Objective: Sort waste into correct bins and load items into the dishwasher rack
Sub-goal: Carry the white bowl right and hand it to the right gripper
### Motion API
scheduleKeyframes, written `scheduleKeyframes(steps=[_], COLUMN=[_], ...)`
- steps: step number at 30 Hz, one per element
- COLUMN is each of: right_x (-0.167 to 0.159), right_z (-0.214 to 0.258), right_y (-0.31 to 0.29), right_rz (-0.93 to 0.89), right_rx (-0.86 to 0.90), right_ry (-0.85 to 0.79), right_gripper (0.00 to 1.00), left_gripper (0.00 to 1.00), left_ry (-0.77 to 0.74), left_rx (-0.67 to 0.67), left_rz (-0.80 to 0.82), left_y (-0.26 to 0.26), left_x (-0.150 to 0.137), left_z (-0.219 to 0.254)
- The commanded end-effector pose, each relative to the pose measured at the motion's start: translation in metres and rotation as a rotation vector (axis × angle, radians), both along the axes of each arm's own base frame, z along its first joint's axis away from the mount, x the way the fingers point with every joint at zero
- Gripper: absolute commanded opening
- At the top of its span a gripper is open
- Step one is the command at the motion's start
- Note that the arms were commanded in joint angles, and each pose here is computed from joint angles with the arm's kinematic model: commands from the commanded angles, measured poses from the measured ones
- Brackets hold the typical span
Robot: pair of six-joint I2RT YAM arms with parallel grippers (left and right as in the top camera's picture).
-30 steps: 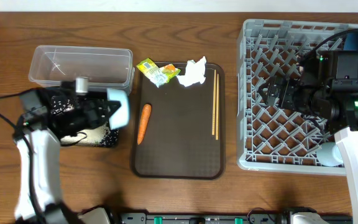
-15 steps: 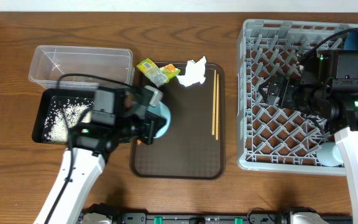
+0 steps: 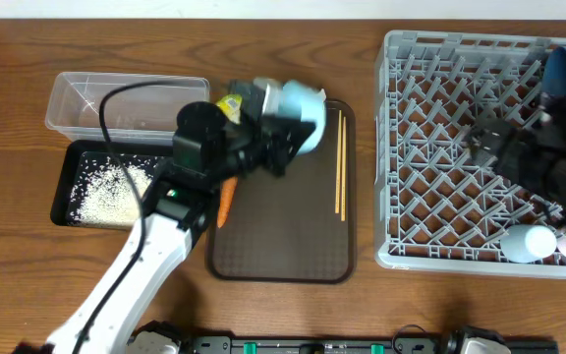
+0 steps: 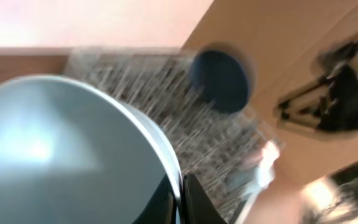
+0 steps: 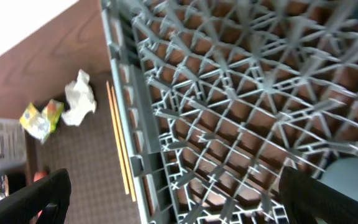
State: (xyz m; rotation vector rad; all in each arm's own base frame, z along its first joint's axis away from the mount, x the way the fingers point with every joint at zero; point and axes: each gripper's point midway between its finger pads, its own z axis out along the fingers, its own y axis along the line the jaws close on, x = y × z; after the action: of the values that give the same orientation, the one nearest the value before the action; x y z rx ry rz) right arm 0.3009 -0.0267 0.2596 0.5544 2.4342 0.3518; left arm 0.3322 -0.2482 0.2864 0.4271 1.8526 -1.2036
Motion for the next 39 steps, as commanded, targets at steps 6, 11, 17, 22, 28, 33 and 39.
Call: scheduleKeyframes(steps=[6, 11, 17, 22, 28, 33, 39], right_x=[-0.009, -0.01, -0.013, -0.015, -0.018, -0.02, -0.022], right_z=[0.006, 0.005, 0.003, 0.001, -0.002, -0.003, -0.004], right_y=[-0.015, -0.015, -0.014, -0.013, -0.013, -0.012, -0.011], right_rz=[-0.068, -0.068, -0.068, -0.067, -0.067, -0.067, -0.067], right_rx=[0.013, 0.014, 0.018, 0.021, 0.025, 0.027, 0.03], right_ry=[0.001, 0.008, 0.02, 0.034, 0.05, 0.058, 0.068], right_gripper=[0.99, 0.99, 0.99, 0.99, 0.99, 0.99, 0.99], left_gripper=[0.06, 0.06, 0.06, 0.06, 0.06, 0.06, 0.06], left_ry=[0.251, 0.375, 0.414, 0.399, 0.441, 0.437, 0.428], left_rx=[-0.389, -0.453, -0.458, -0.436, -0.432, -0.434, -0.434], left_rz=[-0.144, -0.21, -0.279, -0.301, -0.237, -0.258, -0.265], left_y=[-0.055, -0.092, -0.128, -0.144, -0.157, -0.17, -0.182], left_x=[0.027, 0.032, 0.026, 0.018, 0.019, 0.01, -0.001], left_z=[0.011, -0.02, -0.044, -0.052, -0.067, -0.063, -0.062])
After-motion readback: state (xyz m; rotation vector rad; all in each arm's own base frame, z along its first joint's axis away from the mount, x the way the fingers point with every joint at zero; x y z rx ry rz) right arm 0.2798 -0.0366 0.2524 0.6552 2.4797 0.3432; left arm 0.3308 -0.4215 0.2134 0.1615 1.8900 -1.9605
